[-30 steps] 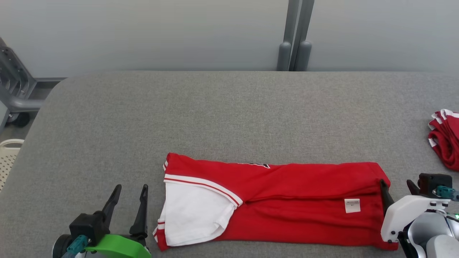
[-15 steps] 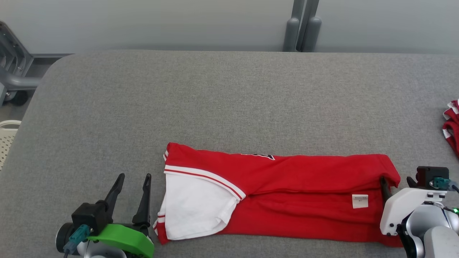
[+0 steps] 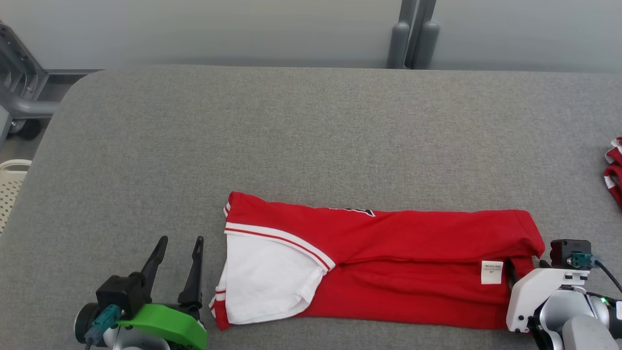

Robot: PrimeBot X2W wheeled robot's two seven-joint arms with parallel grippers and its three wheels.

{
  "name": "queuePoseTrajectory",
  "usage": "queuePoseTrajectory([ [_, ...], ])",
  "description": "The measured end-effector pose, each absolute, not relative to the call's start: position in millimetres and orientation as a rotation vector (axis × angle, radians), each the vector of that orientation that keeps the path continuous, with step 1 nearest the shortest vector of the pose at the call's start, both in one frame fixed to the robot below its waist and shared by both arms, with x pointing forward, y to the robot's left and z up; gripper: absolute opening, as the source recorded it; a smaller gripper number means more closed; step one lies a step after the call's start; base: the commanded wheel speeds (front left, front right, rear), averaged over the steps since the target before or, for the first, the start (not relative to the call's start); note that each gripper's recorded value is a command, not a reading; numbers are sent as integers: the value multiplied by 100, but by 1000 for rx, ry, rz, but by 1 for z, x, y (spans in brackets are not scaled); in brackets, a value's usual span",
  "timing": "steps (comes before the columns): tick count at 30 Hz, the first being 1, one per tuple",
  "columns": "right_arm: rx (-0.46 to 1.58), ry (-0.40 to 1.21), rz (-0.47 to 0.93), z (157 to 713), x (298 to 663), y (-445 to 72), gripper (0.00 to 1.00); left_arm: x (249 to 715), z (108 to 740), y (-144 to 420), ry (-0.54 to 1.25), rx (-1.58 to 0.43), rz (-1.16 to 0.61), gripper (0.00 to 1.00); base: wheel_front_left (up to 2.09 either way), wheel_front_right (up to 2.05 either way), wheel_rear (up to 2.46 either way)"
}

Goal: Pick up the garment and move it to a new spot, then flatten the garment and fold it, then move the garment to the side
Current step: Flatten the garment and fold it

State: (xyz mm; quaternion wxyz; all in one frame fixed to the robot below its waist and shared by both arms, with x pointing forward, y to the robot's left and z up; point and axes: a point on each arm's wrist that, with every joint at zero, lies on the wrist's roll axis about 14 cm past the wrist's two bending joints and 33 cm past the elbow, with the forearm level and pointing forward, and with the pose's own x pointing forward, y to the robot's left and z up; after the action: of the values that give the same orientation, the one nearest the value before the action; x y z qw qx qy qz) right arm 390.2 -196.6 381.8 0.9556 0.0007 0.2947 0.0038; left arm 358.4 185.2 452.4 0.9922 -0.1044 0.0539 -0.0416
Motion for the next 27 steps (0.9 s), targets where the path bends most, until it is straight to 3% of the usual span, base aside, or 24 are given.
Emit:
queuePoseTrajectory([
  [16,14,605,3,384,387,-198,100,357,454,186,102,-211,-88,100,0,0,0],
  [27,26,458,-21,436,398,-208,100,359,454,180,101,-215,-100,100,0,0,0],
])
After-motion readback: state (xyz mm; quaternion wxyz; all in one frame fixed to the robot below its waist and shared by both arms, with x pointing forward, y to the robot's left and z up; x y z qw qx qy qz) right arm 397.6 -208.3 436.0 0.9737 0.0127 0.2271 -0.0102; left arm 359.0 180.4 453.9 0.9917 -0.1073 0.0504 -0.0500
